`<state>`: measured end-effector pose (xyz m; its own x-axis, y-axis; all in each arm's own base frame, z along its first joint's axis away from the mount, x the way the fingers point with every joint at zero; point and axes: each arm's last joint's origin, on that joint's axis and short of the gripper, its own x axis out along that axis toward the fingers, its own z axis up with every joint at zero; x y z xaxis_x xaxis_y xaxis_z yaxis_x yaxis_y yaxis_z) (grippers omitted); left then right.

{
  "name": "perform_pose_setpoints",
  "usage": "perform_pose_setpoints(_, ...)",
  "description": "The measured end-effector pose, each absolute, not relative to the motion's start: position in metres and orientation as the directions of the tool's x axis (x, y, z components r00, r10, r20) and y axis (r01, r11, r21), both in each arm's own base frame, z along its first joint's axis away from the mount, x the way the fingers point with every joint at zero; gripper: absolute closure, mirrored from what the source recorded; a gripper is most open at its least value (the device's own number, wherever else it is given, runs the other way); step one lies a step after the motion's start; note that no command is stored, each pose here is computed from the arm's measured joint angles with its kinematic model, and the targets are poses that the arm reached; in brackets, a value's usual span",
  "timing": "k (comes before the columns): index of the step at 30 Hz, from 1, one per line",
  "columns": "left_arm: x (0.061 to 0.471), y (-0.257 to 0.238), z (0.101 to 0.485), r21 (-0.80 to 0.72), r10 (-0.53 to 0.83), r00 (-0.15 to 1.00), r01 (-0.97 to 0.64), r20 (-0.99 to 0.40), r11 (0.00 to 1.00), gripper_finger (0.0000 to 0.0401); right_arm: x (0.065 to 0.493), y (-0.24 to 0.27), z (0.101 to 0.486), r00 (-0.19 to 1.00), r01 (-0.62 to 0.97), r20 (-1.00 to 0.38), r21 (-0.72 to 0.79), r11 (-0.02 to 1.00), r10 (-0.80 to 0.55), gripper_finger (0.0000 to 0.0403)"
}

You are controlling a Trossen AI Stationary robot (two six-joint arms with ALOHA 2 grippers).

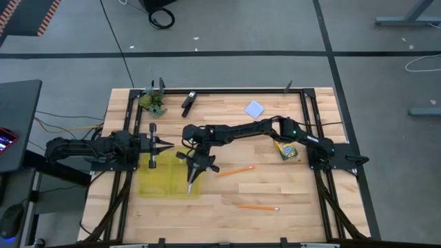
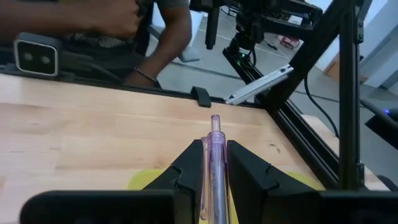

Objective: Pack school essentials
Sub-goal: Put the purple pen into the yellow pencil box

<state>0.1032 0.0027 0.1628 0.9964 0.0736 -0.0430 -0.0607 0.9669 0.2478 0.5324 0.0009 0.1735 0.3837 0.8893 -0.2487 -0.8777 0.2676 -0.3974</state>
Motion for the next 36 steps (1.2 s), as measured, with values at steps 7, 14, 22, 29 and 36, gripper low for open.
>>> perform_pose_setpoints(7,0.103,0.003,0.163,0.248,0.074,0.996,-0.061,-0.043,0.967,0.0368,0.527,0.004,0.168,0.305,-0.902,-0.226,-0.379,0.205,0.925,0.0331)
perform_pose_setpoints(14,0.103,0.003,0.163,0.247,0.074,0.996,-0.061,-0.042,0.967,0.0362,0.524,0.008,0.146,0.399,-0.866,-0.321,-0.44,0.237,0.859,0.0331)
perform_pose_setpoints(22,0.103,0.003,0.163,0.247,0.074,0.996,-0.061,-0.042,0.967,0.0373,0.52,0.011,0.127,0.468,-0.845,-0.403,-0.464,0.265,0.787,0.0331)
perform_pose_setpoints(29,0.103,0.003,0.163,0.248,0.073,0.996,-0.061,-0.042,0.967,0.0363,0.518,0.009,0.124,0.476,-0.854,-0.441,-0.439,0.28,0.761,0.0331)
perform_pose_setpoints(36,0.103,0.003,0.163,0.248,0.074,0.996,-0.061,-0.042,0.967,0.0363,0.518,0.008,0.122,0.497,-0.855,-0.475,-0.41,0.317,0.726,0.0327)
